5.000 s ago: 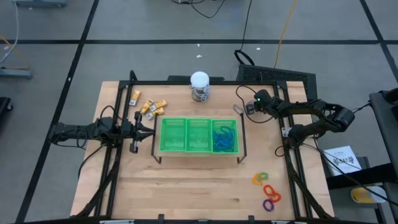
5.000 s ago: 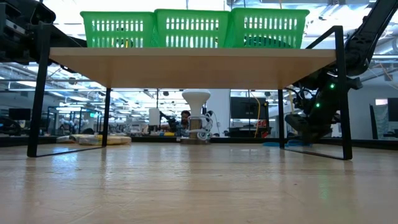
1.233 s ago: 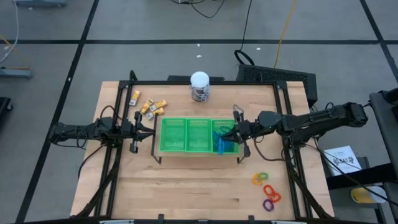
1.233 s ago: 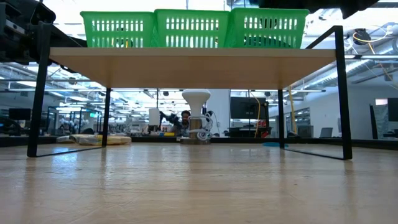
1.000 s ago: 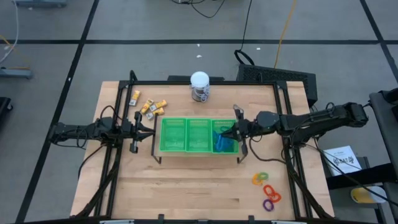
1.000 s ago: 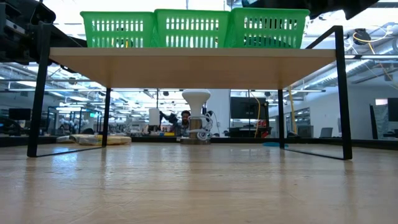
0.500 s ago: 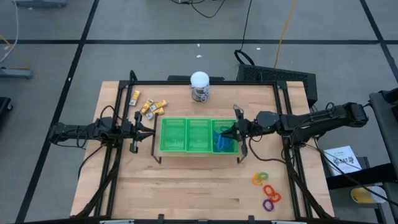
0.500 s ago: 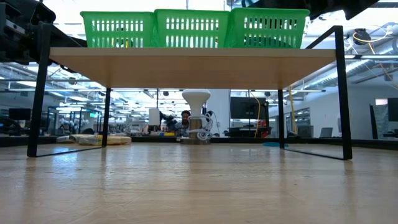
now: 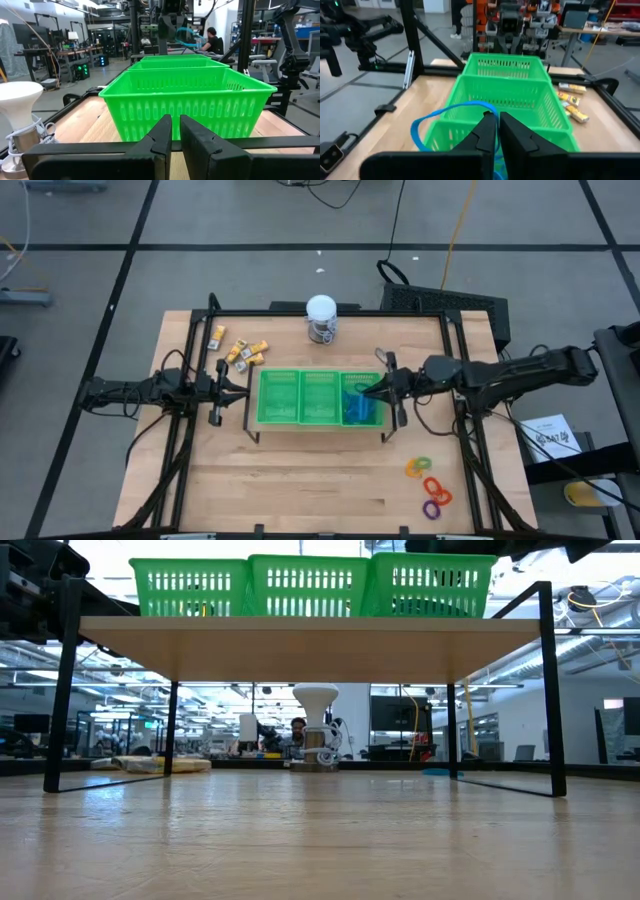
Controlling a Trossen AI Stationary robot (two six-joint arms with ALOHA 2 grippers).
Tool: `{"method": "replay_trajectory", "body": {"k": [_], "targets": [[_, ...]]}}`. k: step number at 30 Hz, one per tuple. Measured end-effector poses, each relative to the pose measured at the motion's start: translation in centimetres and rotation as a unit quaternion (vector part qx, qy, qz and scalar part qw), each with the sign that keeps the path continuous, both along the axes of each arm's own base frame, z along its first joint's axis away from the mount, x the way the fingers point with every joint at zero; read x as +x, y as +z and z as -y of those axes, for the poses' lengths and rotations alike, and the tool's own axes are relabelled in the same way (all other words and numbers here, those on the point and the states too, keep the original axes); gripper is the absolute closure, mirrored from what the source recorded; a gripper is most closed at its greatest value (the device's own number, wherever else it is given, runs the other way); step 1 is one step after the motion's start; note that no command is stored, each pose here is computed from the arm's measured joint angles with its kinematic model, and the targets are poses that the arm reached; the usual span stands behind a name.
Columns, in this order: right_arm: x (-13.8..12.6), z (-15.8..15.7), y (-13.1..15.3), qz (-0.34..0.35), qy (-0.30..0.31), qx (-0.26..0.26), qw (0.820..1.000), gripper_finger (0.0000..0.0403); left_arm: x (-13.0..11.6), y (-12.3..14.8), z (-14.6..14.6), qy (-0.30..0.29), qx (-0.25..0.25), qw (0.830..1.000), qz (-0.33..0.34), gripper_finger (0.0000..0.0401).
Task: Pick & Place Office Desk Supplies
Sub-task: Put the blue rubber band into the right green bin on the shelf
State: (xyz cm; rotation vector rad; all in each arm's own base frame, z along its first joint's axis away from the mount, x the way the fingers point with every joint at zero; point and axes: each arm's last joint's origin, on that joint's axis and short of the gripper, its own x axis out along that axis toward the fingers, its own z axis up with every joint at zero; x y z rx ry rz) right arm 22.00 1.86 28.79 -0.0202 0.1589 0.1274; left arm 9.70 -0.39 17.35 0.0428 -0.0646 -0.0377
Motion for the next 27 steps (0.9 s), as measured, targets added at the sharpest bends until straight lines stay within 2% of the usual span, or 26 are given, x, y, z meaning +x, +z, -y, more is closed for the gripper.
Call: {"method": "replay_trajectory", "body": {"k": [27], "targets": [[-0.58, 0.04, 0.29, -0.003, -0.003, 0.017, 1.0, 0.0315, 0.0, 0.0, 0.0, 0.0, 0.0, 1.0, 0.0, 0.0357]]}}
